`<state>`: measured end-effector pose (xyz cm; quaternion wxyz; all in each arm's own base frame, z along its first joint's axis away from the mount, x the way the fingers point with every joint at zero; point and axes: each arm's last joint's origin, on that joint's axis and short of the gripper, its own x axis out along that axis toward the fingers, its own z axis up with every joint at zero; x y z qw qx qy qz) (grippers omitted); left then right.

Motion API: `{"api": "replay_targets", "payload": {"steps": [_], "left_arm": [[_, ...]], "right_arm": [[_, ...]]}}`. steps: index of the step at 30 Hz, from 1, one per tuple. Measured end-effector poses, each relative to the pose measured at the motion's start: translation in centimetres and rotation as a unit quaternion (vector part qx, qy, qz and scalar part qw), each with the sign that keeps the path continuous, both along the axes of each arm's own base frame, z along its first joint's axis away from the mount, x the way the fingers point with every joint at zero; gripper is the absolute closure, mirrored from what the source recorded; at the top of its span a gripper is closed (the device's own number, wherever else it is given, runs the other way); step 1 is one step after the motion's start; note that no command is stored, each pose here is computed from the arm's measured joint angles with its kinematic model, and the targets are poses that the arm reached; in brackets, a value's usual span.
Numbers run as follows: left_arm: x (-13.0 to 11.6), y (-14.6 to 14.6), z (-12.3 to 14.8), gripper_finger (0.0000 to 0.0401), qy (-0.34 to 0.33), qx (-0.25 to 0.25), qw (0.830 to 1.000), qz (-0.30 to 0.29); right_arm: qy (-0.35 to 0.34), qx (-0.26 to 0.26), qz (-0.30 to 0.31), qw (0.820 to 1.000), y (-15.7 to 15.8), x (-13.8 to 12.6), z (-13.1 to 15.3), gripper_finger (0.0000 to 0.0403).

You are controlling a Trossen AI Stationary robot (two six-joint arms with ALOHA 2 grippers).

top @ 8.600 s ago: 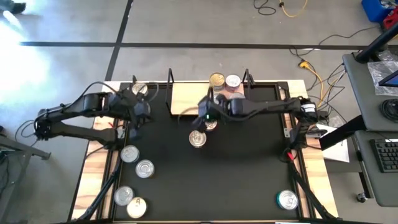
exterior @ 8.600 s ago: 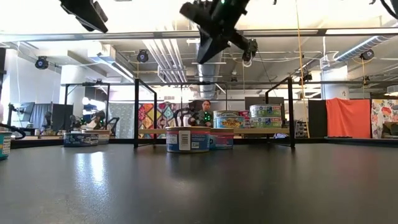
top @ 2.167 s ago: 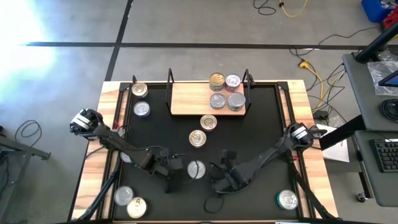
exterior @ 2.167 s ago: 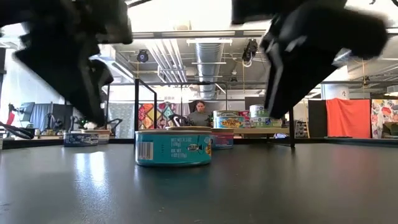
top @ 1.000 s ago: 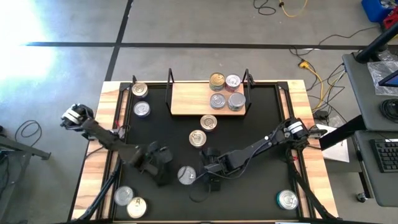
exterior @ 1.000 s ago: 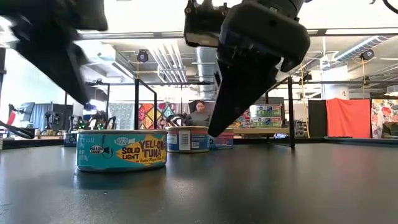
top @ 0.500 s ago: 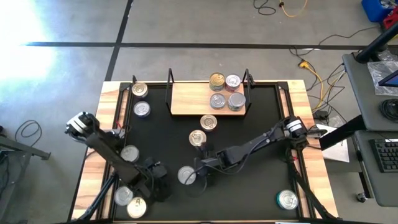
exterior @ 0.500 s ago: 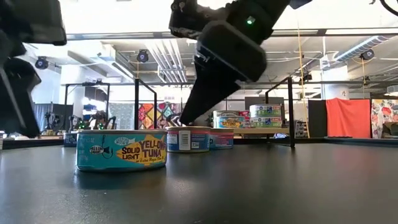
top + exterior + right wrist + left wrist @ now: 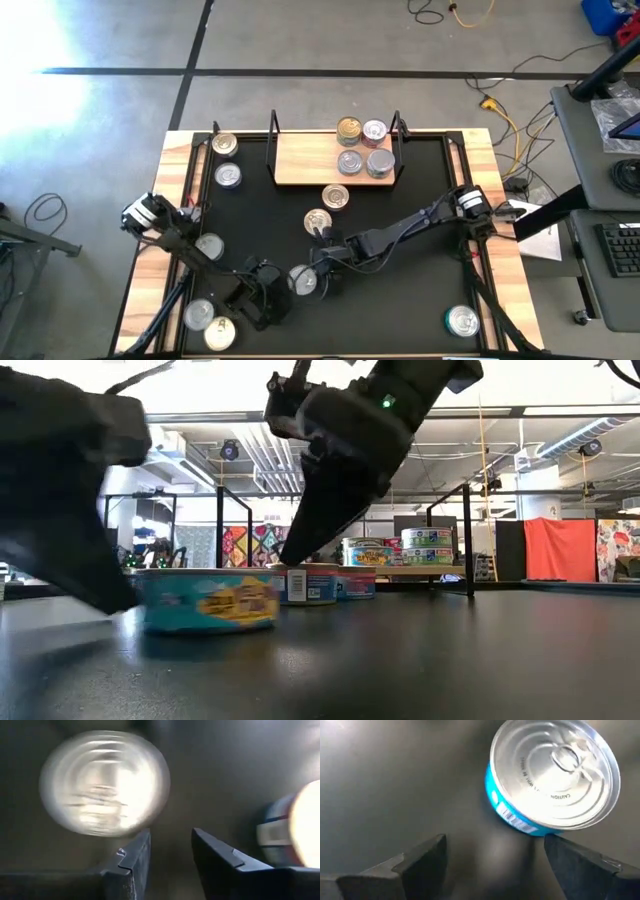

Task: Stack canned seafood by type on shelf
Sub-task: Stack the yellow-blue tuna can on top of the other yellow-blue tuna can on the shelf

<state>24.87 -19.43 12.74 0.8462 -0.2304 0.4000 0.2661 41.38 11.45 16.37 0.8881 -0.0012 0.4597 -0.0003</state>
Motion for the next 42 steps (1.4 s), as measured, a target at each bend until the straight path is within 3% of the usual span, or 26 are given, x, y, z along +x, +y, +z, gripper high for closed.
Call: {"api": "replay_targets", "payload": {"steps": [6,12,16,21,27,34,42], "left_arm": [[1.3,2.0,0.3,0.0078,-0.011,0.016,0.999,0.041],[0.4,2.8,1.8,0.0078,0.044,0.054,0.998,0.009],[-1.7,2.4,3.5,0.0082,0.078,0.066,0.994,-0.024],[-3.3,-0.2,5.4,0.0087,0.046,0.020,0.991,-0.127],[-4.5,-2.1,5.5,0.0069,0.047,0.004,0.982,-0.183],[-4.0,-2.6,3.7,0.0054,0.077,0.065,0.961,-0.256],[-4.1,-2.0,3.8,0.0053,0.091,0.106,0.953,-0.269]], "right_arm": [[0.018,0.034,0.015,0.999,1.9,-0.8,-0.2,0.0291],[0.033,0.060,0.034,0.997,4.0,-1.8,0.1,0.0310],[0.039,0.057,0.033,0.997,4.4,-2.6,1.1,0.0316],[0.039,0.052,0.036,0.997,4.3,-2.8,1.5,0.0309],[0.037,0.033,0.039,0.998,4.2,-2.8,1.5,0.0254],[0.035,-0.007,0.020,0.999,3.9,-2.9,1.3,0.0157],[0.035,-0.025,0.024,0.999,3.5,-2.8,1.3,0.0066]]}}
